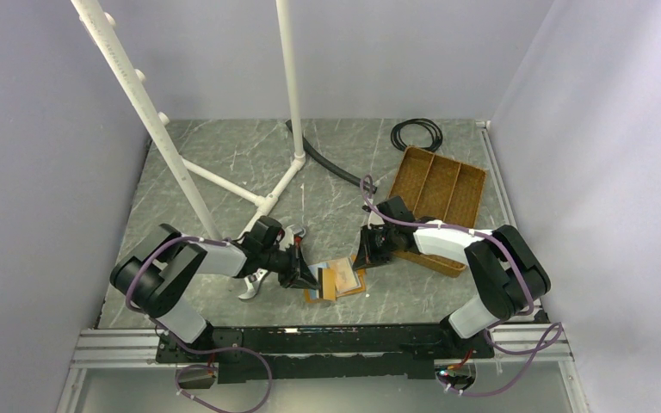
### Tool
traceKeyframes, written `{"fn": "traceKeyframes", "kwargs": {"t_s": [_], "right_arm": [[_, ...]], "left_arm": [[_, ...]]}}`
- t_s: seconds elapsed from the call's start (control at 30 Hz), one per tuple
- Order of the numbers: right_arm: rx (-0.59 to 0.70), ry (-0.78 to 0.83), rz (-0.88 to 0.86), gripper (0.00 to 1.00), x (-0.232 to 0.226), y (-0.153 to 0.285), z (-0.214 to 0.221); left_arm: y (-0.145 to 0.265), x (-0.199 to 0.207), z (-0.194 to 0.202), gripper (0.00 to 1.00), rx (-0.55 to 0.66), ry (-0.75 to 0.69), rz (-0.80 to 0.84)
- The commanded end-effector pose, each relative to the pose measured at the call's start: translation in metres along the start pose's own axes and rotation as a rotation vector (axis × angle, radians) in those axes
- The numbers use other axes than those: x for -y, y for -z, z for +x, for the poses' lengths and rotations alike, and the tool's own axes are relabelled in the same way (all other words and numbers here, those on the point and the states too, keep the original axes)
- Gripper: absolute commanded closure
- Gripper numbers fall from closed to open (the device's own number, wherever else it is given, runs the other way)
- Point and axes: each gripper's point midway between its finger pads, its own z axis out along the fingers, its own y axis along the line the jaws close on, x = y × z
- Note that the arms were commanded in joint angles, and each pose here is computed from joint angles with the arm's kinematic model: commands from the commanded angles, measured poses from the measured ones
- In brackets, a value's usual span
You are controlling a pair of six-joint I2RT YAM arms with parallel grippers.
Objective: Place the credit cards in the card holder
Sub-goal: Insert the credit card into the card holder.
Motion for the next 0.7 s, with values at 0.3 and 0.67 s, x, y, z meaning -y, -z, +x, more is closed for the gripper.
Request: {"fn": "traceKeyframes", "kwargs": {"t_s": [0.3, 0.67], "right_arm": [[0.007, 0.013, 0.082, 1.0, 0.016, -0.003, 0.004], [0.013, 0.013, 0.079, 1.0, 0.015, -0.003, 0.004]], "left_arm": [[0.002, -0.001, -0.004, 1.0, 0.039, 0.011, -0.008], [-0.001, -0.005, -0.003, 1.0, 0.027, 0.021, -0.014]]}}
